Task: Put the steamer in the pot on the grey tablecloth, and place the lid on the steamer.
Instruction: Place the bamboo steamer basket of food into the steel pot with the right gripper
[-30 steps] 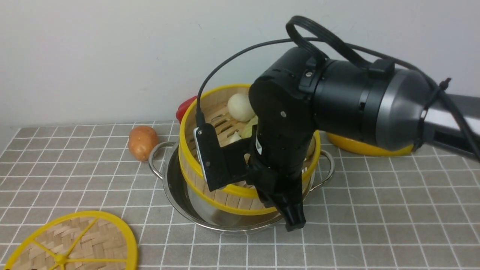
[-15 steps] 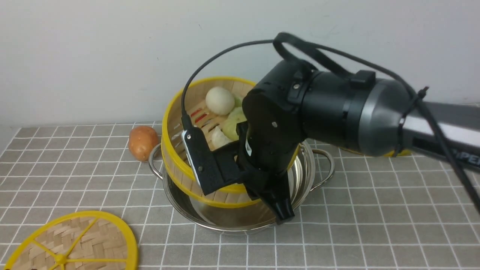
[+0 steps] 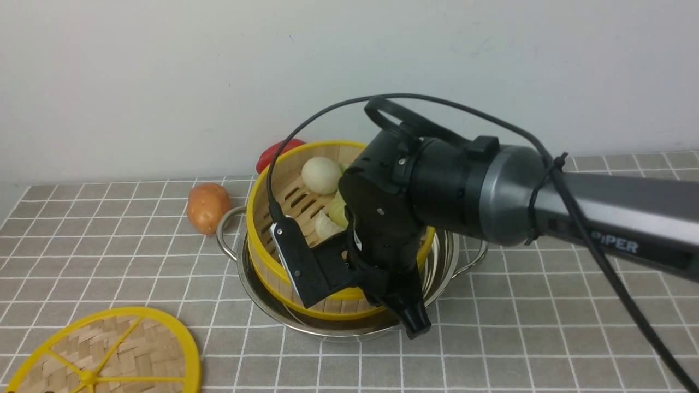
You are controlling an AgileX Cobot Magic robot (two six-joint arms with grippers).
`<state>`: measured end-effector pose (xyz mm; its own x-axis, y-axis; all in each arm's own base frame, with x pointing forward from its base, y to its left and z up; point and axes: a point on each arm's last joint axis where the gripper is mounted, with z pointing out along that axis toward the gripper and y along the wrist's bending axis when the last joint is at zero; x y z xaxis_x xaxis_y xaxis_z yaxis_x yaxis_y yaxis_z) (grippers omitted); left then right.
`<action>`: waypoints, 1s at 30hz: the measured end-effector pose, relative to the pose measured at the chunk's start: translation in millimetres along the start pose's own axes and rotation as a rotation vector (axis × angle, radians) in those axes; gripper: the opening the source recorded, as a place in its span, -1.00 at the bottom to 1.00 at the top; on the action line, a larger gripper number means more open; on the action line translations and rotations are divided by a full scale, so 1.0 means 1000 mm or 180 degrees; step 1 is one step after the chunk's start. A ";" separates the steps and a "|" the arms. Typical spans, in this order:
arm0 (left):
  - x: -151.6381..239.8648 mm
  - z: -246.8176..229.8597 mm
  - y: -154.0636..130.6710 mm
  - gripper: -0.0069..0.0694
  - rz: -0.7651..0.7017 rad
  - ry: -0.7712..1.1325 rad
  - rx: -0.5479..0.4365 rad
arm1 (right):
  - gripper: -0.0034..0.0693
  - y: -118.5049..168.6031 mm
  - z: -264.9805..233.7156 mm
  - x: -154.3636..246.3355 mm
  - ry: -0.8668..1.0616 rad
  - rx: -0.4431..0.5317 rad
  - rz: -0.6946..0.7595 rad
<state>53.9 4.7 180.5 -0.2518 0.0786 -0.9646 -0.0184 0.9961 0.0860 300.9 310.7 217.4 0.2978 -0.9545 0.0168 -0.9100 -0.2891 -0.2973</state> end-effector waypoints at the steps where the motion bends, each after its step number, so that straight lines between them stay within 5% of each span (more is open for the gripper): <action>1: 0.000 0.000 0.000 -0.18 0.0000 0.0000 0.0000 | -0.73 0.000 0.000 0.000 0.0000 0.0000 -0.0009; 30: 0.000 0.000 0.000 -0.18 0.0000 0.0000 0.0000 | -0.73 0.004 0.008 0.007 0.0027 -0.0319 -0.0148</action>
<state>53.9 4.7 180.5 -0.2518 0.0786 -0.9646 -0.0184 0.9961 0.0860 301.3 303.1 208.9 0.3384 -0.9403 0.0366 -0.9196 -0.3387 -0.1992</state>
